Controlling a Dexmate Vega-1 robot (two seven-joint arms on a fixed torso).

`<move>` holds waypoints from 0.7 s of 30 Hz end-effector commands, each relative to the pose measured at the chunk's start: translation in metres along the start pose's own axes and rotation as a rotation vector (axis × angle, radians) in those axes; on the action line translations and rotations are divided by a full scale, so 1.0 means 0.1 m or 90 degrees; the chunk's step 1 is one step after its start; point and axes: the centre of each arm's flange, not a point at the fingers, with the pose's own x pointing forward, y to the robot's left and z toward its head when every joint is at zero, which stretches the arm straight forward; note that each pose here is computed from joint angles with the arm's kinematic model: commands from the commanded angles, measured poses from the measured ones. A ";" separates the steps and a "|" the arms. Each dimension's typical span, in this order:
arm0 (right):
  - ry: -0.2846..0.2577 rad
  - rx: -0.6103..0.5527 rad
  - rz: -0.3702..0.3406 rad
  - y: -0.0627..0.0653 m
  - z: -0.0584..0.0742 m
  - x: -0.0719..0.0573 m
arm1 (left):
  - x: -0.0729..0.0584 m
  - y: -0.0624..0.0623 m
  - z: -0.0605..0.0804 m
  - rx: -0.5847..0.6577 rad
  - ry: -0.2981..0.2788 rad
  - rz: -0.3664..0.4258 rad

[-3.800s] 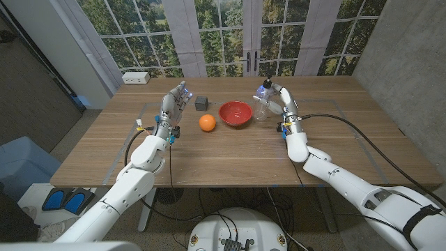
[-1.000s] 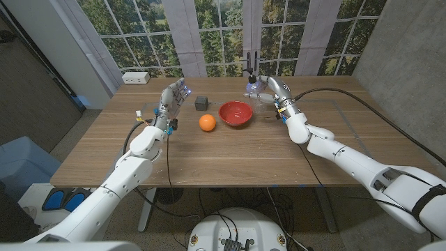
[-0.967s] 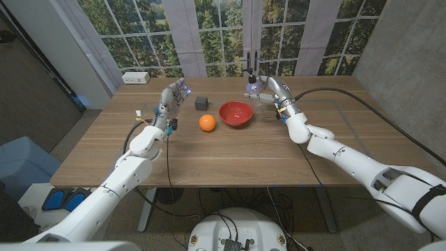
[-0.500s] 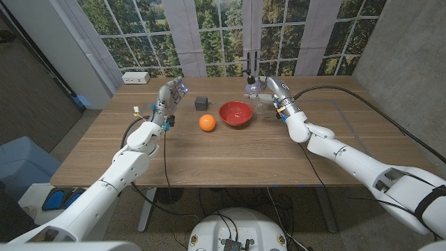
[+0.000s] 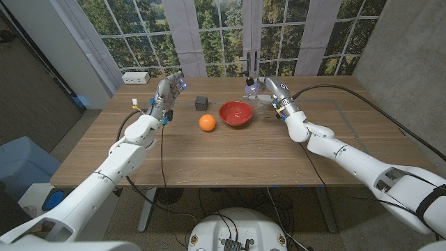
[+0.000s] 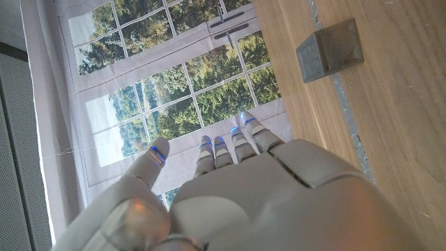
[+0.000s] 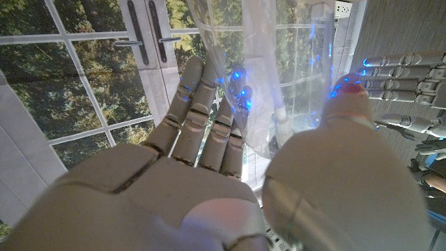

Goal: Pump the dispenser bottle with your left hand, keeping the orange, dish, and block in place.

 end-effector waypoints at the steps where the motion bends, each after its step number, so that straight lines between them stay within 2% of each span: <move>1: -0.008 -0.043 0.017 -0.01 0.03 0.05 | 0.10 -0.11 0.24 0.057 -0.026 -0.030; 5: -0.003 -0.058 0.035 -0.01 0.06 0.08 | 0.14 -0.15 0.31 0.065 -0.033 -0.043; 6: 0.008 -0.069 0.050 -0.01 0.06 0.08 | 0.15 -0.16 0.33 0.071 -0.036 -0.046; 7: 0.002 -0.058 0.040 -0.01 0.07 0.08 | 0.16 -0.17 0.36 0.086 -0.037 -0.049; 11: 0.003 -0.077 0.058 -0.02 0.10 0.10 | 0.20 -0.20 0.44 0.104 -0.049 -0.054; 21: -0.009 -0.082 0.056 -0.02 0.16 0.09 | 0.30 -0.23 0.55 0.141 -0.057 -0.060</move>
